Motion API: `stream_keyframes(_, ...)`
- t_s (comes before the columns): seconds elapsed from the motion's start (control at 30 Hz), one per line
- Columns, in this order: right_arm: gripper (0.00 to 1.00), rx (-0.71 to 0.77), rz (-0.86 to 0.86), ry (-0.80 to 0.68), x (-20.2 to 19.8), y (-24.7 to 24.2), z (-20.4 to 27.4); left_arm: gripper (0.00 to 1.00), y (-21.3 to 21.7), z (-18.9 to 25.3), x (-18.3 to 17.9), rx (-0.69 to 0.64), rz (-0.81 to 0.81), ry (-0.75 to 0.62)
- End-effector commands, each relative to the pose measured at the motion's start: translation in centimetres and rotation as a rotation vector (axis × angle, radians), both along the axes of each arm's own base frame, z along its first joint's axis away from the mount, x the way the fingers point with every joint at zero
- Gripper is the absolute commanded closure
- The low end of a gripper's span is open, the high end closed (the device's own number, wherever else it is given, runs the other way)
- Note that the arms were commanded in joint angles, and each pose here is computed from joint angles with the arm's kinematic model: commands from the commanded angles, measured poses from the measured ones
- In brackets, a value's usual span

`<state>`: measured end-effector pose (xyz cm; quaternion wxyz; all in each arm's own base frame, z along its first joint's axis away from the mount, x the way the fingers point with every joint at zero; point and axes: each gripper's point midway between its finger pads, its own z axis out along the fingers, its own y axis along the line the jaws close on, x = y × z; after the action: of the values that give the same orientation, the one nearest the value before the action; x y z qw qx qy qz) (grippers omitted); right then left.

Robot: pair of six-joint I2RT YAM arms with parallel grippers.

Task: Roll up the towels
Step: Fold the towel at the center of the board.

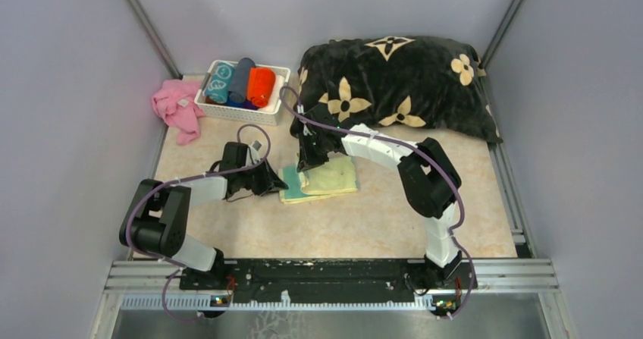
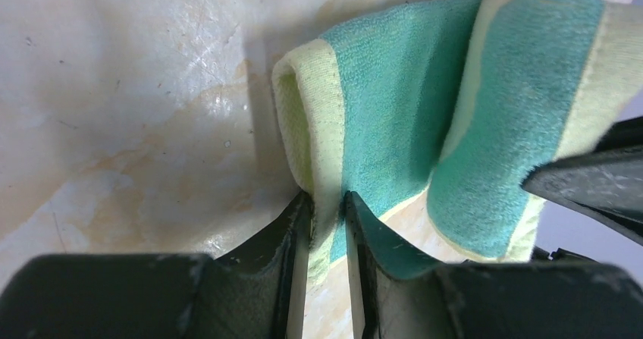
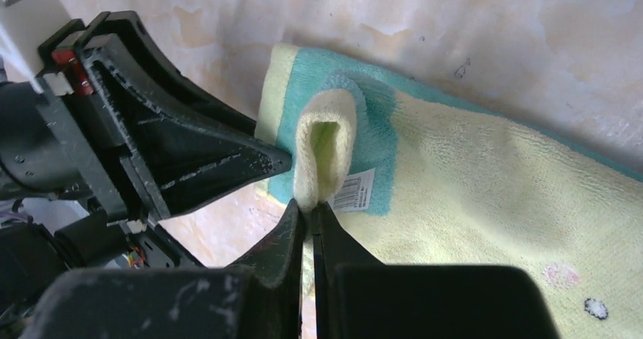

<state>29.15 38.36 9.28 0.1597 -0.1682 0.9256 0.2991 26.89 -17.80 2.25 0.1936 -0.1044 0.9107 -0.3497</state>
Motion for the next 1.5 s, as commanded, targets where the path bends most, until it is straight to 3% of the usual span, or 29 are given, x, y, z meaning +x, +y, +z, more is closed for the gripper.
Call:
stream_keyframes(0.0,1.0,0.049,-0.041,-0.041,1.2,2.3,1.4,0.7,0.1,-0.9,-0.8,0.025,-0.01,0.019)
stream_keyframes(0.43,0.99,0.042,-0.01,0.004,0.0,5.1,-0.9,0.67,0.5,-1.4,-1.2,0.064,-0.001,0.023)
stream_keyframes(0.57,0.81,0.06,0.005,0.009,-0.3,5.3,-0.4,0.59,1.2,-1.1,-1.1,0.097,0.028,0.01)
stream_keyframes(0.73,0.58,0.13,0.032,-0.086,-0.7,4.7,4.6,0.47,3.3,-0.1,-1.1,0.186,0.11,-0.027)
stream_keyframes(0.87,0.51,0.152,0.011,-0.196,-0.4,1.8,7.9,0.39,4.9,1.2,-1.3,0.253,0.16,-0.06)
stream_keyframes(1.0,0.5,0.237,-0.047,-0.248,0.0,-2.6,9.1,0.37,5.5,4.1,-0.9,0.268,0.189,-0.134)
stream_keyframes(1.13,0.48,0.338,-0.106,-0.23,-0.1,-6.5,7.8,0.37,3.1,7.3,-0.7,0.205,0.148,-0.213)
stream_keyframes(1.3,0.47,0.412,-0.149,-0.215,-0.1,-8.6,6.1,0.39,-4.2,9.7,-0.9,0.089,-0.007,-0.257)
stream_keyframes(1.47,0.47,0.435,-0.189,-0.181,0.2,-9.9,3.5,0.44,-7.2,8.2,0.1,0.051,-0.077,-0.24)
